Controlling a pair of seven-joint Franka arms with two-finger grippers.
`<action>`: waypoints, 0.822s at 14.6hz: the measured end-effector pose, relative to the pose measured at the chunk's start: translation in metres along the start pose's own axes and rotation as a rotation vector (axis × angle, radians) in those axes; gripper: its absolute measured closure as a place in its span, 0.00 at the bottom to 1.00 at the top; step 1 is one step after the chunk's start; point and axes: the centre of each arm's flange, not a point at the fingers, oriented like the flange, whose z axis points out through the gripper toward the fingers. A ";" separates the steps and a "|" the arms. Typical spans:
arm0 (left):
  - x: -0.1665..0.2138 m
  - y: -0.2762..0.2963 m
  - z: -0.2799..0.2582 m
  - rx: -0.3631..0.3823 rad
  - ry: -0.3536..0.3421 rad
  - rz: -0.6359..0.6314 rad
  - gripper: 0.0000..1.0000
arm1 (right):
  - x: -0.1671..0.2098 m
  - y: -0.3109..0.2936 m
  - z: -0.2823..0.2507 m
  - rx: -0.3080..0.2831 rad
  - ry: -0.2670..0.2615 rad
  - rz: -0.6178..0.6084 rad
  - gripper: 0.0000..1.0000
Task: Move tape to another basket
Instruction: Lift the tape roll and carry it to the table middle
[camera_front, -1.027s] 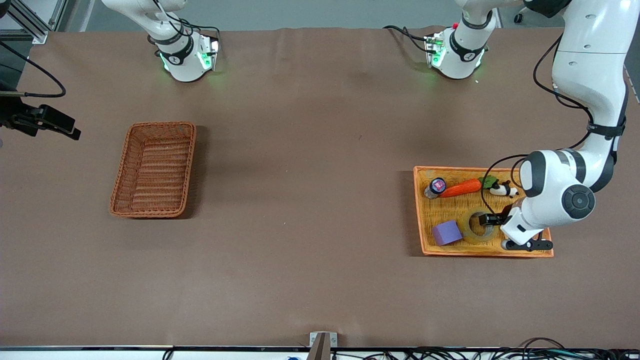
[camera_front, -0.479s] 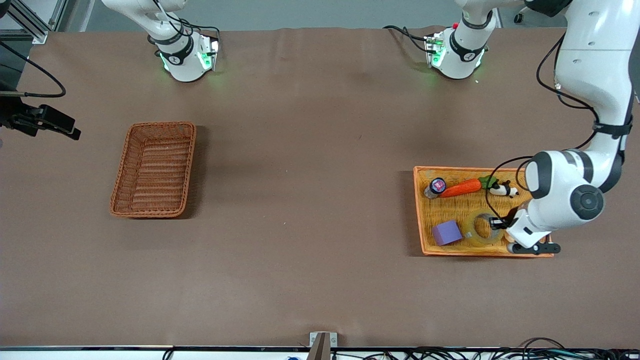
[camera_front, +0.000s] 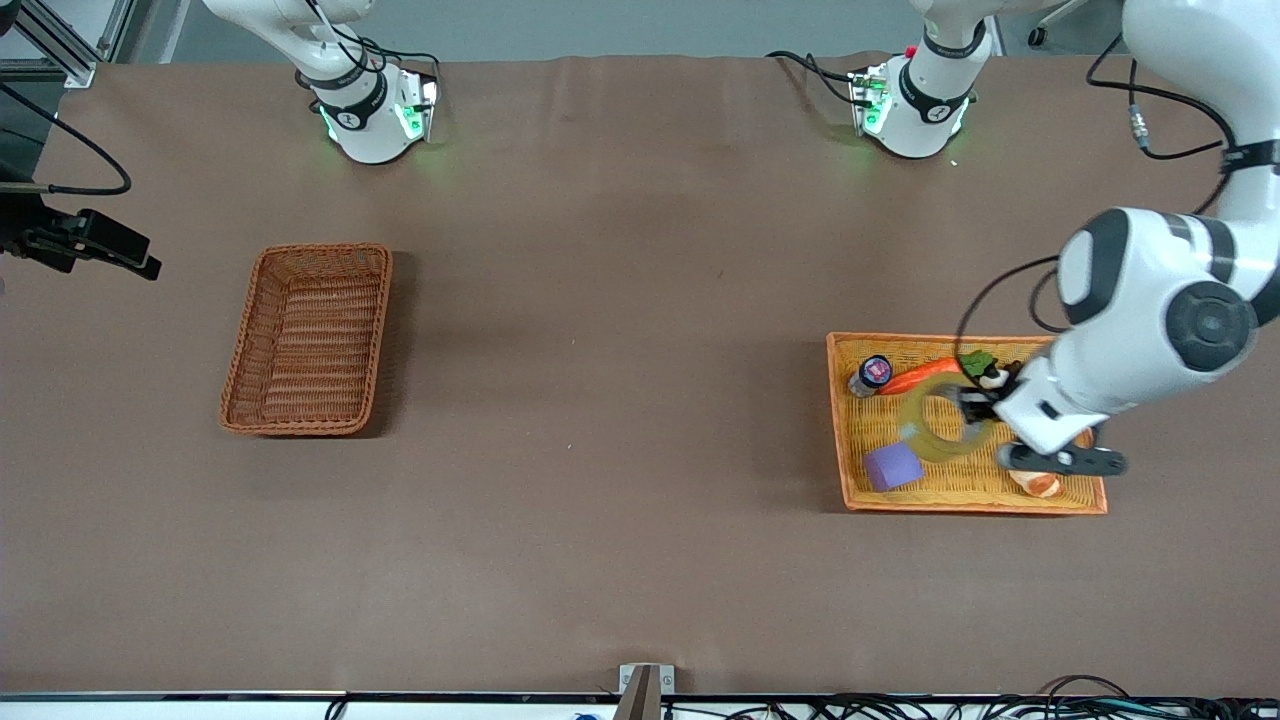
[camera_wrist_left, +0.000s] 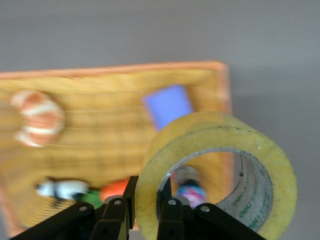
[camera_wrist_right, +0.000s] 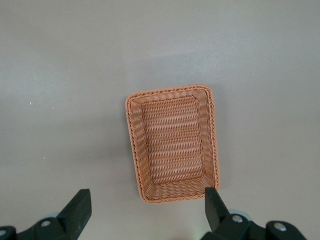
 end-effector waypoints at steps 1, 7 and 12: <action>-0.006 0.037 0.006 -0.013 -0.013 -0.017 0.79 | 0.000 0.000 0.000 0.000 0.000 0.000 0.00; -0.047 0.288 0.091 -0.042 -0.095 -0.232 0.79 | 0.000 0.001 0.000 0.000 -0.001 0.001 0.00; -0.067 0.369 0.167 -0.083 -0.076 -0.376 0.79 | 0.000 0.001 0.000 0.000 -0.001 0.001 0.00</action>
